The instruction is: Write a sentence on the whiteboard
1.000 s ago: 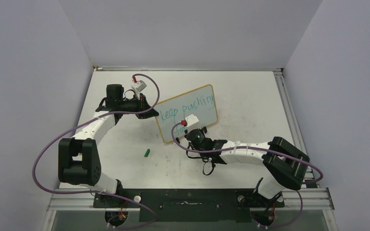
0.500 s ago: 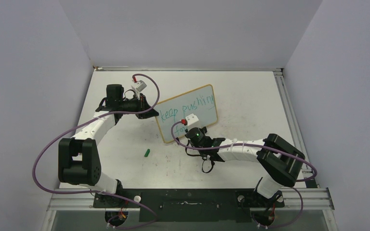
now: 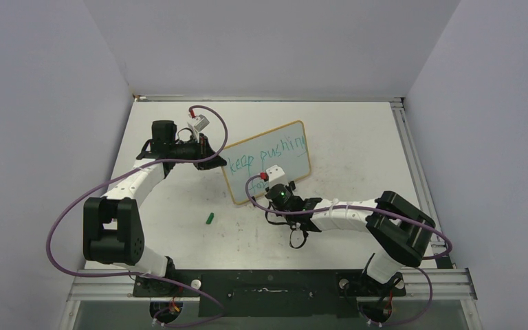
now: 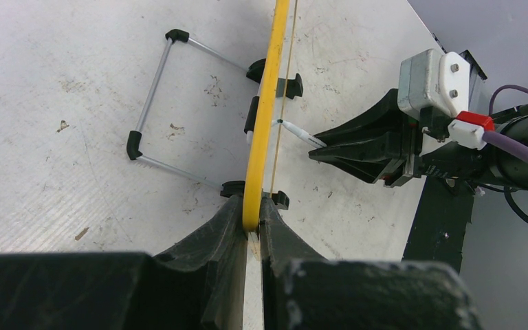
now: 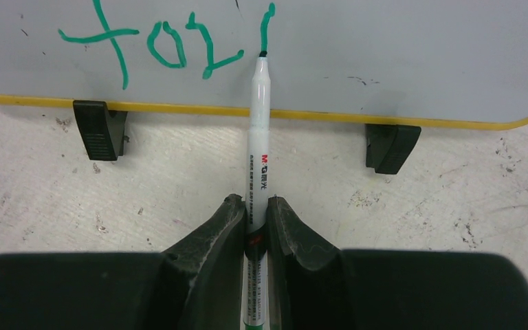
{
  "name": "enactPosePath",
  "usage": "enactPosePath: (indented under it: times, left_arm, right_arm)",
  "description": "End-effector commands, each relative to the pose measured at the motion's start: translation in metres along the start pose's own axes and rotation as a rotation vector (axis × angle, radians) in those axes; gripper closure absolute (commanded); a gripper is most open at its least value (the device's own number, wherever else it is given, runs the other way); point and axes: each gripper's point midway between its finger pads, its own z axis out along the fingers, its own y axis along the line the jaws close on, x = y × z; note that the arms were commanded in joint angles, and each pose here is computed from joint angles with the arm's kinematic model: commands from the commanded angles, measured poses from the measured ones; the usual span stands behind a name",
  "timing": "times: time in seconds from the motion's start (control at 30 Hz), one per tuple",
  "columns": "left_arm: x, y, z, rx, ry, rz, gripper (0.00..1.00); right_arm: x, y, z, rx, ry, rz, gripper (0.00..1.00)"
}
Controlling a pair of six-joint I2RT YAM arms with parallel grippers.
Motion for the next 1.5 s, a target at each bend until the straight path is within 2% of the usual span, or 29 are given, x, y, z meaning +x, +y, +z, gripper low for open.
enactPosePath:
  times: [0.0, 0.3, 0.87, 1.47]
  left_arm:
    - [-0.028, -0.010, -0.007, -0.002, -0.050, 0.097, 1.00]
    - [-0.028, -0.009, -0.006, -0.005, -0.049, 0.097, 1.00]
    - [-0.029, -0.009, -0.007, -0.006, -0.051, 0.098, 1.00]
    - [-0.028, -0.009, -0.007, -0.006, -0.051, 0.097, 1.00]
  right_arm:
    - [0.007, 0.001, 0.002, -0.009, 0.023, 0.019, 0.95]
    - [0.008, -0.002, 0.002, 0.008, 0.035, 0.014, 0.95]
    - [-0.037, -0.014, 0.001, 0.056, -0.078, 0.033, 0.95]
    - [0.004, -0.011, 0.002, 0.038, 0.015, 0.048, 0.95]
